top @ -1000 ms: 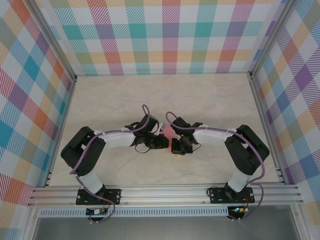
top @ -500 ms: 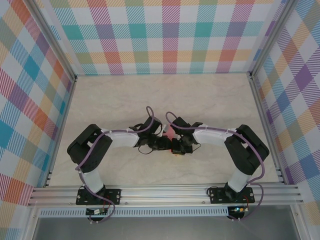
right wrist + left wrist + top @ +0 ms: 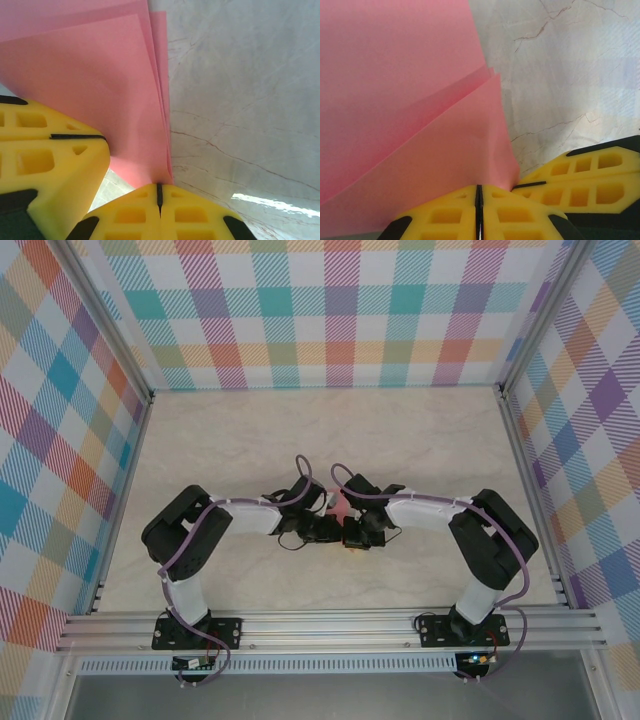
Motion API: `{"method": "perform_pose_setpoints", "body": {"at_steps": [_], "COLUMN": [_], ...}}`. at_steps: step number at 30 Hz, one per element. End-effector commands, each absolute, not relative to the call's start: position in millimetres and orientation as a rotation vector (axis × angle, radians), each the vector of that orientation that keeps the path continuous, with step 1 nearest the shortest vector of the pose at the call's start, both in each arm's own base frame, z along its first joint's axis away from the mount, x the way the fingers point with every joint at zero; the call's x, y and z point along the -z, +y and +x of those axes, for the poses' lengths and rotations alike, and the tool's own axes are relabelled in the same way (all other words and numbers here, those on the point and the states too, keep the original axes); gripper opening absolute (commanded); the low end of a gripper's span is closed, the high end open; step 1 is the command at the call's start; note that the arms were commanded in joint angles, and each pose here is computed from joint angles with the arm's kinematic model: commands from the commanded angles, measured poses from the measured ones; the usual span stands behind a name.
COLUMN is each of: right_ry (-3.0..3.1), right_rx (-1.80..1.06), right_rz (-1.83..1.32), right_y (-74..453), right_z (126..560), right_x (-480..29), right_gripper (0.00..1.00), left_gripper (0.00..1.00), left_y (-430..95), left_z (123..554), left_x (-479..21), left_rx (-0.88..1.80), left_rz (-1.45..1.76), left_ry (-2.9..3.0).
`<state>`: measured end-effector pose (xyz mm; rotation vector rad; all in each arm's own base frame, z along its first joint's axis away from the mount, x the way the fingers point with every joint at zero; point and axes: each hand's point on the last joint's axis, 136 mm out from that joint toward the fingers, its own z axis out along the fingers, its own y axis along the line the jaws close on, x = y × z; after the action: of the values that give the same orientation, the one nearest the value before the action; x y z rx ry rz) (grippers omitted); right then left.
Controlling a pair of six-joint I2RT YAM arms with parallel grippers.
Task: Fold a paper plane with a square sheet of paper (fold left side to right side)
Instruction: Third fold the triangle at the center of the table.
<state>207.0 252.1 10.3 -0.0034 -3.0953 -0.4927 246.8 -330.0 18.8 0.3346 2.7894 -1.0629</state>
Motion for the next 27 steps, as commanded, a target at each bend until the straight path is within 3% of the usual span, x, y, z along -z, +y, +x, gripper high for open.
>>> {"method": "perform_pose_setpoints", "body": {"at_steps": [1,21,27], "right_ry": [-3.006,-2.992,-3.009], "right_rx": [0.128,0.18,0.271], "right_rz": [0.002,0.023,0.043], "right_y": [204.8,210.1,222.7], "right_z": [169.9,167.1,173.3], "right_x": [32.7,33.7,29.1], "right_gripper": [0.0,0.01,0.01], "left_gripper": [0.09,0.07,0.17], "left_y": [-298.1,-206.9,-207.0], "left_z": [258.1,310.4,323.6], "left_x": [11.1,10.2,-21.8], "left_rx": [0.842,0.665,0.711], "left_rz": [0.286,0.079,0.084], "left_ry": [2.861,2.868,2.802]}}
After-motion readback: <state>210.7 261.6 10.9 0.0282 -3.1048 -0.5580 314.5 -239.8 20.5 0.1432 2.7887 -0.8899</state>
